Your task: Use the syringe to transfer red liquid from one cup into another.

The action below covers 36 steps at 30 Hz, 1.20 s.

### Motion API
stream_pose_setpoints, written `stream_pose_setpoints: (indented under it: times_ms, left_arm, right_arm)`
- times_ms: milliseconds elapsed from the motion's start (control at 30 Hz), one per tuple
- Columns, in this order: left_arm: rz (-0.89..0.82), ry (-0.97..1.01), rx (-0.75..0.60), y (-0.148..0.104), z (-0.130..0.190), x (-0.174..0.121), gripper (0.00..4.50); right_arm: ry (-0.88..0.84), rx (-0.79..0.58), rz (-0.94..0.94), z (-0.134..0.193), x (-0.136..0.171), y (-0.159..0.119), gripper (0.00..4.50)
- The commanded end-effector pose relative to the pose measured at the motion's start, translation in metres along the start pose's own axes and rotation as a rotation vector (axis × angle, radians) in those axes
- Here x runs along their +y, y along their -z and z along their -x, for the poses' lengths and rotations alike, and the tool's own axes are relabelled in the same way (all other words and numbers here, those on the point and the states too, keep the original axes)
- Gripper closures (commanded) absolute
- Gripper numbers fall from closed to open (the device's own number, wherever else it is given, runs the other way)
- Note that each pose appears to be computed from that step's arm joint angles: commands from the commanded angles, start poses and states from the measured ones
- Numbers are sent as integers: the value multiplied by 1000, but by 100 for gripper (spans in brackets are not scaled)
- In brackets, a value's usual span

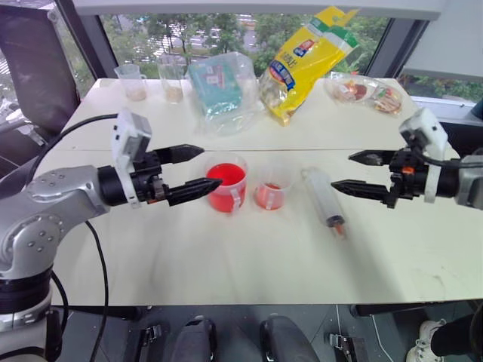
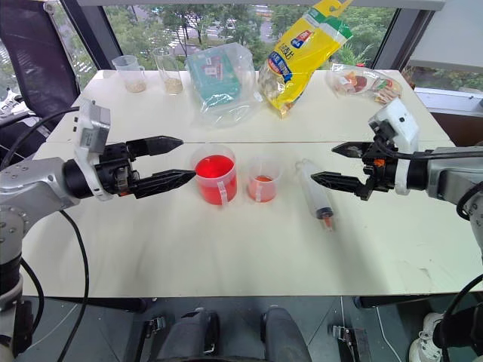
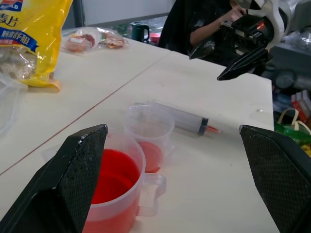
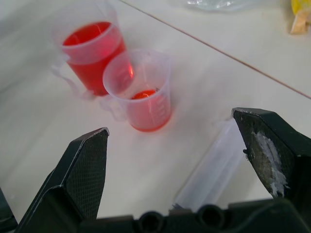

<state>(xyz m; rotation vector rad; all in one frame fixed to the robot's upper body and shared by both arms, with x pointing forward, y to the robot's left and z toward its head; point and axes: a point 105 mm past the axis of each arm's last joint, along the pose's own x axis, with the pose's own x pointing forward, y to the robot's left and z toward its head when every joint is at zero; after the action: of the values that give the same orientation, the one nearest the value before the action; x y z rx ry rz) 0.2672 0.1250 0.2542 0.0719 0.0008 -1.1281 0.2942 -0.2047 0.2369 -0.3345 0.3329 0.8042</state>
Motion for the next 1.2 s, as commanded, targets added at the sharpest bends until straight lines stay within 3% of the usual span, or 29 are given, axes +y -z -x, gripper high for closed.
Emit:
stream_pose_setpoints:
  times_ms: [33, 267, 433, 1067, 1200]
  left_arm:
    - [-38, 7, -16, -6, 1, -2, 0]
    - [-49, 6, -31, -5, -5, 0, 0]
    - [-55, 0, -42, -1, -8, -3, 0]
    - [-76, -87, -72, 5, -2, -8, 0]
    - [-81, -94, -73, 4, -1, -7, 0]
  right_arm:
    - [73, 40, -25, -2, -11, -5, 5]
    - [259, 316, -278, -32, -41, 19, 5]
    - [299, 428, -300, -52, -51, 32, 5]
    - [200, 549, -332, -113, -53, 57, 5]
    - [178, 574, -323, -118, -46, 61, 141]
